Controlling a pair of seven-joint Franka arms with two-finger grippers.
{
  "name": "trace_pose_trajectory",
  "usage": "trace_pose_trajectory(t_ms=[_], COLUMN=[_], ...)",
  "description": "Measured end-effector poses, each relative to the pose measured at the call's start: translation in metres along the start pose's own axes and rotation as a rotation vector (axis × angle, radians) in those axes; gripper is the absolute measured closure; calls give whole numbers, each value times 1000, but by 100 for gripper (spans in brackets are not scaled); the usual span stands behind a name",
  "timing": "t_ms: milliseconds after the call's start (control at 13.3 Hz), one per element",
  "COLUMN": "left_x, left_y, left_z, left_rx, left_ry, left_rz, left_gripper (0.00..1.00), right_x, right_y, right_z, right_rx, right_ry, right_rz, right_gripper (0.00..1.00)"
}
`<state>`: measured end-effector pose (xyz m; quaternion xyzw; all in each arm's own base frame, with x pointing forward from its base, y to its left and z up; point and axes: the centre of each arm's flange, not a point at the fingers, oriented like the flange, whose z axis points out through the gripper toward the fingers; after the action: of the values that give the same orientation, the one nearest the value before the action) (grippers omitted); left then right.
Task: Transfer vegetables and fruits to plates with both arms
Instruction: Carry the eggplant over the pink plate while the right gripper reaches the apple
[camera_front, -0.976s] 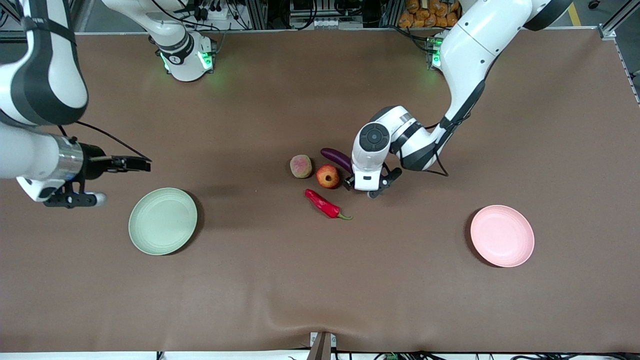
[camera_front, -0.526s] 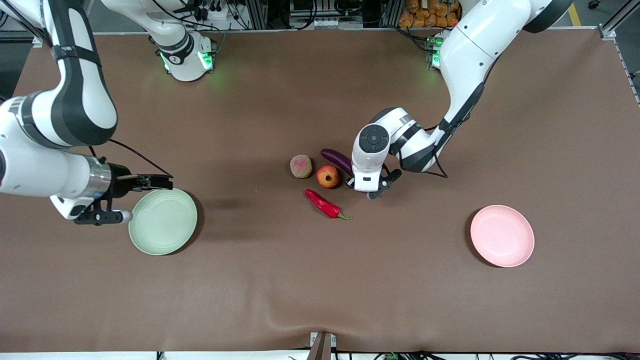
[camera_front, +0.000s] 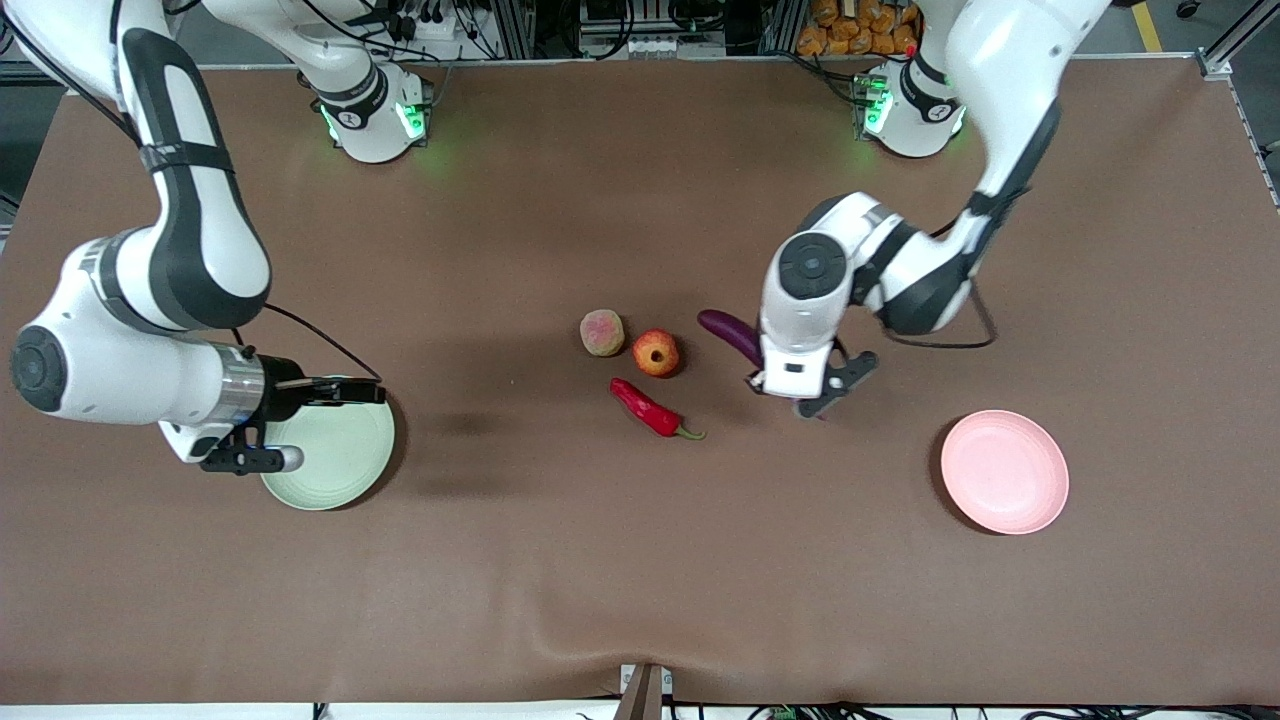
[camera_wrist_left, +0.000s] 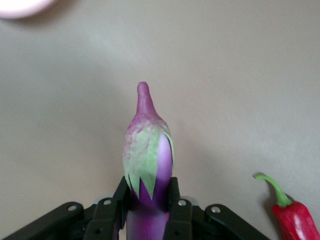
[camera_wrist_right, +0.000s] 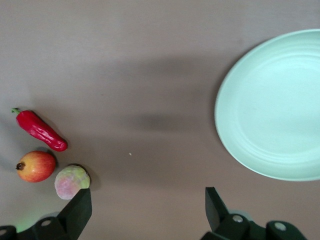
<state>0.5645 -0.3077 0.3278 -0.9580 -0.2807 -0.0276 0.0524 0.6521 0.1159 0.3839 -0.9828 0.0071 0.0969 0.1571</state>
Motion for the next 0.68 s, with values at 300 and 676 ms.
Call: trace_pose_trajectory(t_ms=[300,676], left_x=[86,184], left_y=[-67,-138], left_z=[-24,-11], left_rx=[-3,-57], left_ry=[-24,-66], left_rz=[134,245], left_gripper=[66,66], right_x=[-1,13], right_y=[-55,-61], right_z=[32,75], right_rx=[28,107], right_ry=[13,-1], right_rz=[-7,40], right_gripper=[0,0])
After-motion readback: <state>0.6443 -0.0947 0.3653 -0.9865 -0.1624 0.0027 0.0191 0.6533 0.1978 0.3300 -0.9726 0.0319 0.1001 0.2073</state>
